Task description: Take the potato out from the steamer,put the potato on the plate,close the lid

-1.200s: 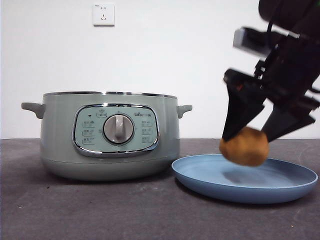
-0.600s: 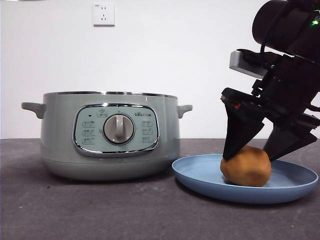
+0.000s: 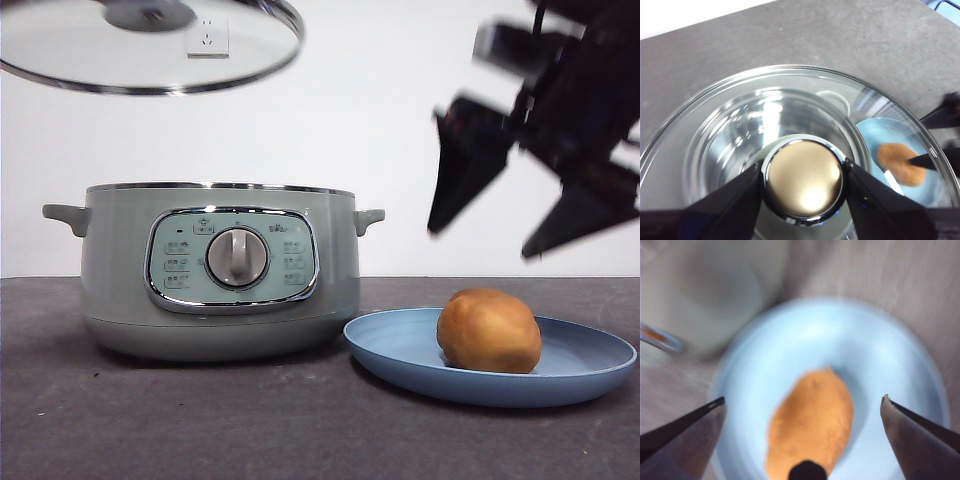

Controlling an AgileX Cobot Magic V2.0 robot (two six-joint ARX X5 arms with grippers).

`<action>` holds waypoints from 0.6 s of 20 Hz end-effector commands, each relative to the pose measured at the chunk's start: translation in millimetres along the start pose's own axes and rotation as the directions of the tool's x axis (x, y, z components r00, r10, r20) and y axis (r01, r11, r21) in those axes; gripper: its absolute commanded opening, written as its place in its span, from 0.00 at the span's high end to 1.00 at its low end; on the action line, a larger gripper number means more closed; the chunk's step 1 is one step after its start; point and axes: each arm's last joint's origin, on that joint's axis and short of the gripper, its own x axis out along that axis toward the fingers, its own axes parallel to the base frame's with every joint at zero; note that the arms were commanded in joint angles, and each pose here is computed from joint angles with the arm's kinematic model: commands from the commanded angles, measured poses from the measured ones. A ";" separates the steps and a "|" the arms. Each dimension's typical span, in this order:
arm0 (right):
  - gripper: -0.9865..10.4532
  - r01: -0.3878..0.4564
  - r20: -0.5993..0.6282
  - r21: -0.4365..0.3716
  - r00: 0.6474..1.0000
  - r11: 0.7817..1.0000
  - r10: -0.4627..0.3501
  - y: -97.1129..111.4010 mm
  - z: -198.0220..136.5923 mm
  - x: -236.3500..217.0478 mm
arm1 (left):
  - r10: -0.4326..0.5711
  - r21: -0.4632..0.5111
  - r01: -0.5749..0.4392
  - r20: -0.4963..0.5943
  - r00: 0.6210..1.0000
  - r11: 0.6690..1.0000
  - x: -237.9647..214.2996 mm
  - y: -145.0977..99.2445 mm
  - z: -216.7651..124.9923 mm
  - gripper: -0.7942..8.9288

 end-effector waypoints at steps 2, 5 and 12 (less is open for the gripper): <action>0.47 -0.007 0.121 0.002 0.993 1.000 0.006 6.2 5.7 -37.2 | -0.024 0.059 0.022 0.041 0.999 0.998 25.2 0.7 10.5 0.93; 0.47 -0.016 0.232 -0.017 0.972 1.000 0.020 11.8 4.4 -73.8 | -0.004 0.063 0.004 0.006 1.000 0.998 53.9 4.2 8.7 0.93; 0.47 -0.022 0.391 -0.043 0.920 0.999 0.037 19.0 -9.5 -129.6 | 0.013 0.065 -0.011 -0.030 0.999 0.998 96.0 11.8 2.9 0.93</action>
